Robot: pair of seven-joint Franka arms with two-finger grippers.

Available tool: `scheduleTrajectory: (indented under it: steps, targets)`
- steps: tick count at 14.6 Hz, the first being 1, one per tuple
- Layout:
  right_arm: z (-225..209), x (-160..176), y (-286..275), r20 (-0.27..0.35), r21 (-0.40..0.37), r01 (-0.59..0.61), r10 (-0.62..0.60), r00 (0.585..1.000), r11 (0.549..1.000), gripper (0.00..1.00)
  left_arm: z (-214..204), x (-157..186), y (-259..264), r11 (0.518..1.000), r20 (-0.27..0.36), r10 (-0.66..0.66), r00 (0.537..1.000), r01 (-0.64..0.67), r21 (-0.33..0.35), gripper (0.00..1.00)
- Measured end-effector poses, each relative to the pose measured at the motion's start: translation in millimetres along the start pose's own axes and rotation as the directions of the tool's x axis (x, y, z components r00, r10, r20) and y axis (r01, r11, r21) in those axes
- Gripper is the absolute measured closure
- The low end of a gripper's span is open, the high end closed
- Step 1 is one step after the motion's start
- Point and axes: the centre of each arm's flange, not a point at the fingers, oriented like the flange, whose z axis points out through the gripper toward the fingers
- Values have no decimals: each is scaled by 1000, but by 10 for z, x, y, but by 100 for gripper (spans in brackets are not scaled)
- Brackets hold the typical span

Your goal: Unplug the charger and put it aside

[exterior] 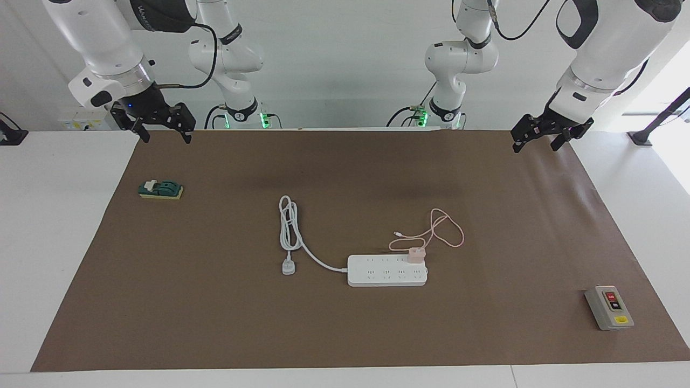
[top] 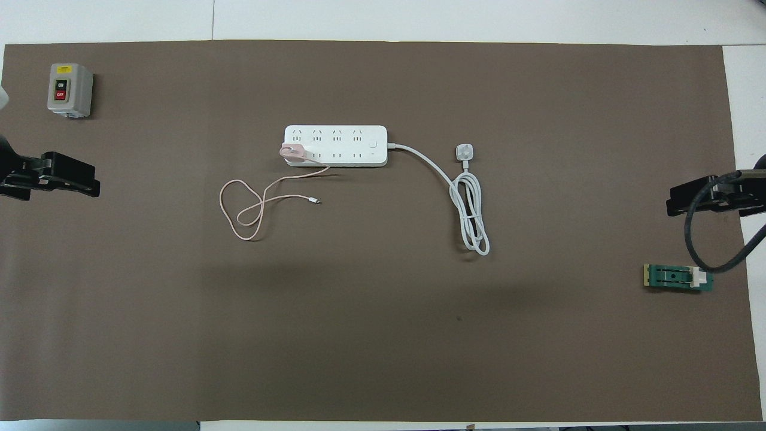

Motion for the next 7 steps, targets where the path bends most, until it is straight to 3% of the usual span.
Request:
scheduleTrajectory:
  steps: [7]
  targets:
    - [-11, -7, -6, -2, 0, 1, -1, 1000, 1000, 0, 0, 0, 0, 1000, 0, -7, 1000, 7, 0, 0]
